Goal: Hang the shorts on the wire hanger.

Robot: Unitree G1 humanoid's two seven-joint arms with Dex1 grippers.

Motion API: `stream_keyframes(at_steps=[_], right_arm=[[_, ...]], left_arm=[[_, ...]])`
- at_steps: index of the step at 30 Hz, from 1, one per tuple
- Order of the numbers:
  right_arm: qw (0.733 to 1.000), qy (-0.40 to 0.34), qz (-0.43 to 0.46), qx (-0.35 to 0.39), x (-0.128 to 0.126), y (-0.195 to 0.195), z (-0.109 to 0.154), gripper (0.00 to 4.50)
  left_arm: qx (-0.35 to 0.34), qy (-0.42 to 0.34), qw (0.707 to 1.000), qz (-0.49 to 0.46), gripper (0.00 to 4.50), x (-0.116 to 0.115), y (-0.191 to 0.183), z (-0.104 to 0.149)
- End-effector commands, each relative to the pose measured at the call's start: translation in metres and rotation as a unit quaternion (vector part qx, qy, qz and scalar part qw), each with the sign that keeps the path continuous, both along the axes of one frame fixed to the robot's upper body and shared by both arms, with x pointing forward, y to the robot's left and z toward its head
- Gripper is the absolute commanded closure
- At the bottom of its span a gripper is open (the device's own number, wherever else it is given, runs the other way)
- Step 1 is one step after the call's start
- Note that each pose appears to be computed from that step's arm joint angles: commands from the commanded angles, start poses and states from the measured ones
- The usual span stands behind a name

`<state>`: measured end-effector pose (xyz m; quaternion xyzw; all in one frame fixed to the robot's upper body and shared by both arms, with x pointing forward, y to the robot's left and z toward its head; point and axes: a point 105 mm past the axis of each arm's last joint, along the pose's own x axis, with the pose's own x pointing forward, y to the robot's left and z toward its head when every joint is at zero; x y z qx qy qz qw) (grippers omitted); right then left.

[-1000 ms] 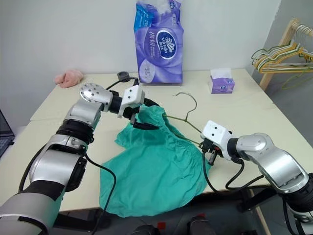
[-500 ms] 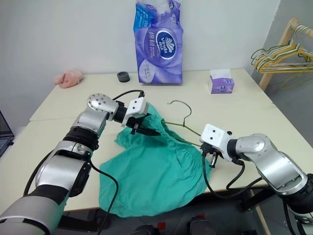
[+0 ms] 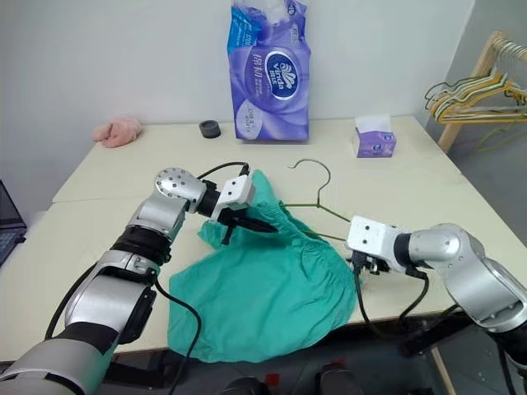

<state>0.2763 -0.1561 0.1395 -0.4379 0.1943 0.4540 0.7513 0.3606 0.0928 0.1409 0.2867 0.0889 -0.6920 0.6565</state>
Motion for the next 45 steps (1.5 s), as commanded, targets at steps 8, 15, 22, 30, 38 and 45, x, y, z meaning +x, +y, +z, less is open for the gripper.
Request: stream_keyframes(at_steps=[8, 15, 22, 30, 38, 45], right_arm=[[0.974, 0.027, -0.198, 0.110, -0.023, -0.085, 0.023, 0.31], [0.905, 0.149, -0.265, 0.298, -0.055, -0.032, -0.021, 0.31], [0.822, 0.210, -0.355, 0.392, -0.046, 0.000, -0.055, 0.31], [0.785, 0.276, -0.352, 0.429, -0.040, 0.028, -0.064, 0.31], [0.805, 0.257, -0.354, 0.400, -0.029, 0.036, -0.070, 1.91], [0.847, 0.174, -0.364, 0.346, -0.023, 0.010, -0.063, 4.31]], left_arm=[[0.002, -0.027, 0.998, 0.063, 4.49, 0.015, 0.020, 0.011], [0.014, -0.029, 0.997, 0.070, 4.49, 0.017, 0.028, 0.011], [0.015, -0.028, 0.997, 0.068, 4.49, 0.016, 0.029, 0.011], [0.014, -0.028, 0.997, 0.067, 4.49, 0.016, 0.029, 0.013], [0.012, -0.025, 0.997, 0.073, 4.50, 0.016, 0.032, 0.014], [-0.005, -0.016, 0.995, 0.096, 4.50, 0.018, 0.041, 0.021]])
